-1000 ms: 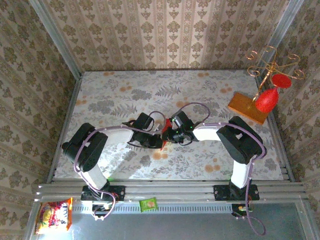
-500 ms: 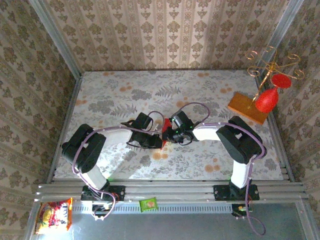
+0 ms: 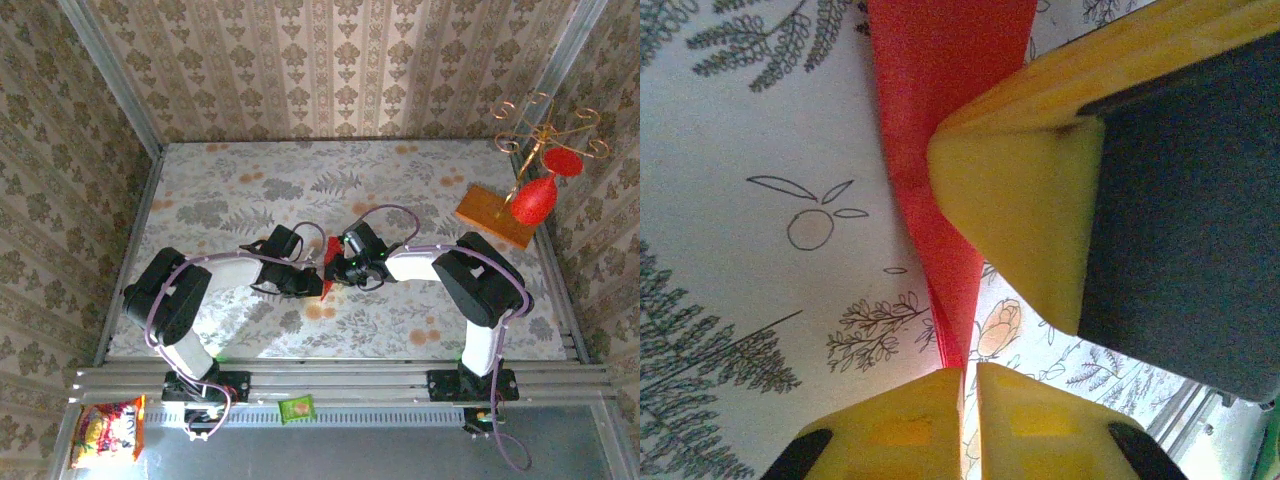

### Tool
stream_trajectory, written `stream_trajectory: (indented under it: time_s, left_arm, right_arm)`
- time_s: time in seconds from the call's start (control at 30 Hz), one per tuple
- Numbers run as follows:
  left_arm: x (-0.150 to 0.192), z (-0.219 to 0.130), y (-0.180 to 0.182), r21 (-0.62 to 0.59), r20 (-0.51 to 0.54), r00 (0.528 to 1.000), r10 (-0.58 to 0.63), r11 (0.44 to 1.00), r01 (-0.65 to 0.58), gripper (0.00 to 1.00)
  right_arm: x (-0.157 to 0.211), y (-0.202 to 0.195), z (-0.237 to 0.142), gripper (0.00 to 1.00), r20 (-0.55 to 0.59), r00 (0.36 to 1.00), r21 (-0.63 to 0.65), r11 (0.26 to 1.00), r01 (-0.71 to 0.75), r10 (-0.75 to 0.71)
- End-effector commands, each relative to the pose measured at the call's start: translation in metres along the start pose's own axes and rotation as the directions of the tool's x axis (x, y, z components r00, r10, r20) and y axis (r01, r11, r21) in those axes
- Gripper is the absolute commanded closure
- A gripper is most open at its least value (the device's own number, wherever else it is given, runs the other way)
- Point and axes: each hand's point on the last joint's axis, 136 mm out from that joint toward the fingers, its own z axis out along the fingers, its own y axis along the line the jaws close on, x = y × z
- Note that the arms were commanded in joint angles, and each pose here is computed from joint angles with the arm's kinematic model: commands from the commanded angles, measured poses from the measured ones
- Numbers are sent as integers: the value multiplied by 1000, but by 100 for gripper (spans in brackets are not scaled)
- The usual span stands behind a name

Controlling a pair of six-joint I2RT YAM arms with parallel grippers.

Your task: Fold a paper plane with a square sheet of paper (pick it up from the middle)

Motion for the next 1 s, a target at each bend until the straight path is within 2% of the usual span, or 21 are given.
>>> stream_trajectory:
  time_s: [0.0,0.17,0.5,0.97]
  left_arm:
    - [5,4,4,10,-24,999,-26,1000,27,89]
    - [7,6,5,5,-33,999,-27,1000,27,89]
    - [9,11,1,11,-39,999,-18,1000,18,97]
    - [17,22,9,-33,-68,997,-24,999,22,98]
  right_arm:
    - [3,-15,7,83,-15,999,52,998,-29,30]
    - [2,-15,6,83,-14,999,51,998,-29,30]
    - [3,-15,6,83,-13,999,55,998,-30,30]
    - [4,-22,7,83,-14,999,66,997,-46,47]
